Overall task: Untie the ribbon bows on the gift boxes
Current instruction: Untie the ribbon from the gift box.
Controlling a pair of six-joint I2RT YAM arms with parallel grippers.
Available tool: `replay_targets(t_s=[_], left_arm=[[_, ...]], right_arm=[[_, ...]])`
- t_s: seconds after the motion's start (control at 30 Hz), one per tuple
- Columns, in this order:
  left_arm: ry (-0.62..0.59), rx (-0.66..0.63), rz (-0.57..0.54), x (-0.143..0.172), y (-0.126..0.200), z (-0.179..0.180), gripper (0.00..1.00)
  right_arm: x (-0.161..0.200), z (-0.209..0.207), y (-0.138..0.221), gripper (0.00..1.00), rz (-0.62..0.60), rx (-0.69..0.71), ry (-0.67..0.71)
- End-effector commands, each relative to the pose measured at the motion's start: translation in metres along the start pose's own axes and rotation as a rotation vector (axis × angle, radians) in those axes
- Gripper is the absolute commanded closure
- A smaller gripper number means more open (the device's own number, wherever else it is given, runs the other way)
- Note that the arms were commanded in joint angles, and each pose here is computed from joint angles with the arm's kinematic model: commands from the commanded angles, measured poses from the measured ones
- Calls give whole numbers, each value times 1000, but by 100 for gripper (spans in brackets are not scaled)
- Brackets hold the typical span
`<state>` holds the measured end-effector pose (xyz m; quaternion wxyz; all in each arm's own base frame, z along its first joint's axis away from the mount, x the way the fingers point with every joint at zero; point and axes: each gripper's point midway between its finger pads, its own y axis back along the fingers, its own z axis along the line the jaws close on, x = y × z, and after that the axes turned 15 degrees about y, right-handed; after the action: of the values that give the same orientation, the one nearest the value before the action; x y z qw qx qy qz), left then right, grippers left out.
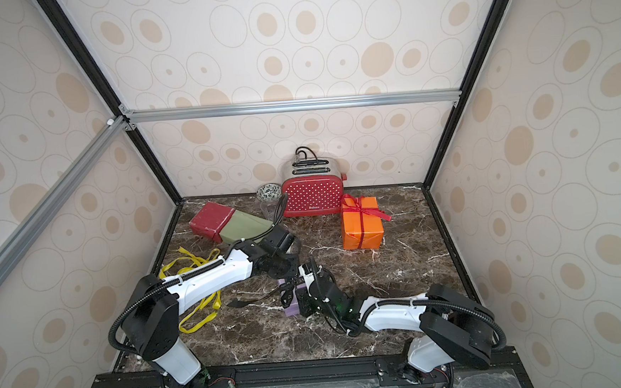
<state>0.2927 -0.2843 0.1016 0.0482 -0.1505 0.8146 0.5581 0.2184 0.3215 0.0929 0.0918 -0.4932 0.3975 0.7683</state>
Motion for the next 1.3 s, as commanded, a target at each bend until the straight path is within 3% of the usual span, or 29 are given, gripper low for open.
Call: replay_targets(t_s=[0.0, 0.23, 0.53, 0.93, 1.27], left_arm=[[-43, -109, 40, 14, -5, 18, 59], [-50, -172, -5, 13, -3, 31, 68], [-59, -175, -43, 0, -5, 23, 100], [21, -148, -210, -42, 17, 21, 100], [153, -129, -326, -74, 35, 48, 100]], right_arm=[[45, -4, 3, 100, 141, -4, 1], [47, -6, 4, 100, 138, -4, -8], [45, -8, 7, 100, 134, 3, -14], [53, -40, 27, 100, 230, 134, -83], [63, -76, 49, 100, 293, 249, -158]])
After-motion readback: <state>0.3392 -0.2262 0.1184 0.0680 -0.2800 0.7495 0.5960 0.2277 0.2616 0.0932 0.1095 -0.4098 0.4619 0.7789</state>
